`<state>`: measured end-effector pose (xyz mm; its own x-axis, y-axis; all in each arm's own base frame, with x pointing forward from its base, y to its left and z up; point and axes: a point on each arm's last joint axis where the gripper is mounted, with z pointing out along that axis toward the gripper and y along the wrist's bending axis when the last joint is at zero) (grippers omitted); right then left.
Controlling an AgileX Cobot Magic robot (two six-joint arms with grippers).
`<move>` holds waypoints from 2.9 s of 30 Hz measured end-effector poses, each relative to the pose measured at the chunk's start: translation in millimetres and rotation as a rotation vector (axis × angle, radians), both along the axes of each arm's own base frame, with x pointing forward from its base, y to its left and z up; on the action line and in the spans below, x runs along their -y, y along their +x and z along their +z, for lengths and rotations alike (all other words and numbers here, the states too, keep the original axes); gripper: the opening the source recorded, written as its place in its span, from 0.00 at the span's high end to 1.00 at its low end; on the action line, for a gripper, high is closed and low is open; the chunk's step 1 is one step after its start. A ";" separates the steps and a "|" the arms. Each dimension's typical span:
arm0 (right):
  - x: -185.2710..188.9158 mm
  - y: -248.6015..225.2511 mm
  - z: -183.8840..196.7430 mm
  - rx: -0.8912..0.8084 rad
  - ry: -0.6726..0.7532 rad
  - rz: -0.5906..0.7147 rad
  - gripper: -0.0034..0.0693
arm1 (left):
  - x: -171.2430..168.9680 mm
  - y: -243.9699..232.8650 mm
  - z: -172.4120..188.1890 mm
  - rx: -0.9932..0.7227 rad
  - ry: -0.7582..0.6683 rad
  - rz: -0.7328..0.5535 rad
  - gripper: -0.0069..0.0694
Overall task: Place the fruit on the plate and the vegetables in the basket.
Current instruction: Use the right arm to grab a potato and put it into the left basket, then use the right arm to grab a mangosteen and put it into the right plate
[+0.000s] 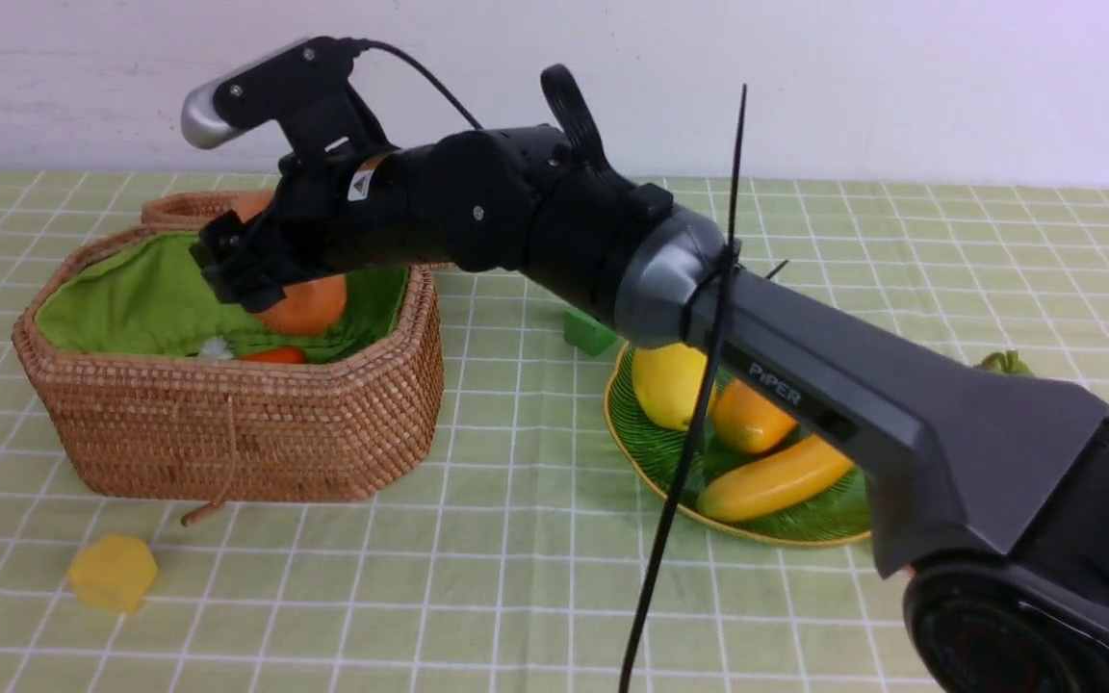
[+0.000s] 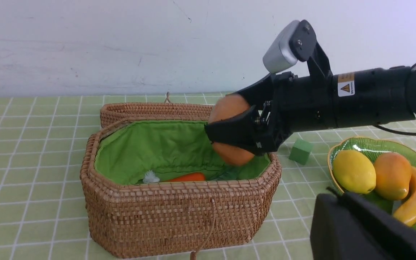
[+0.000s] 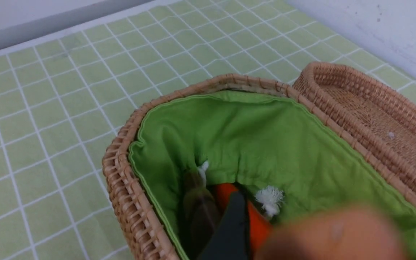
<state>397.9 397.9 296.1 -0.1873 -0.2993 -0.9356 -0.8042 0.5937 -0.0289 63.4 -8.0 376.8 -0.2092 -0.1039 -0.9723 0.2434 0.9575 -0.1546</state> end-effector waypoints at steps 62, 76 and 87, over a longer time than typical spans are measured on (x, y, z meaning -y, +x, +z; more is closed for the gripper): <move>439.1 46.7 -94.4 -0.803 -0.030 -1.079 0.05 | 48.7 -35.5 -3.1 0.003 0.066 -0.699 0.93; 440.4 54.7 -122.0 -0.822 -0.033 -1.089 0.15 | 48.7 -35.7 -3.4 0.000 0.066 -0.700 0.92; 438.3 52.0 -123.3 -0.860 -0.043 -1.069 0.23 | 48.7 -35.7 -3.4 -0.001 0.065 -0.700 0.92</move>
<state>449.8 -40.4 172.7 -0.8540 0.3303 -0.4020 0.2662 0.9413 0.2077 27.7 -56.8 373.4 -0.2060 0.1142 -0.9719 0.8060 0.5829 -0.1024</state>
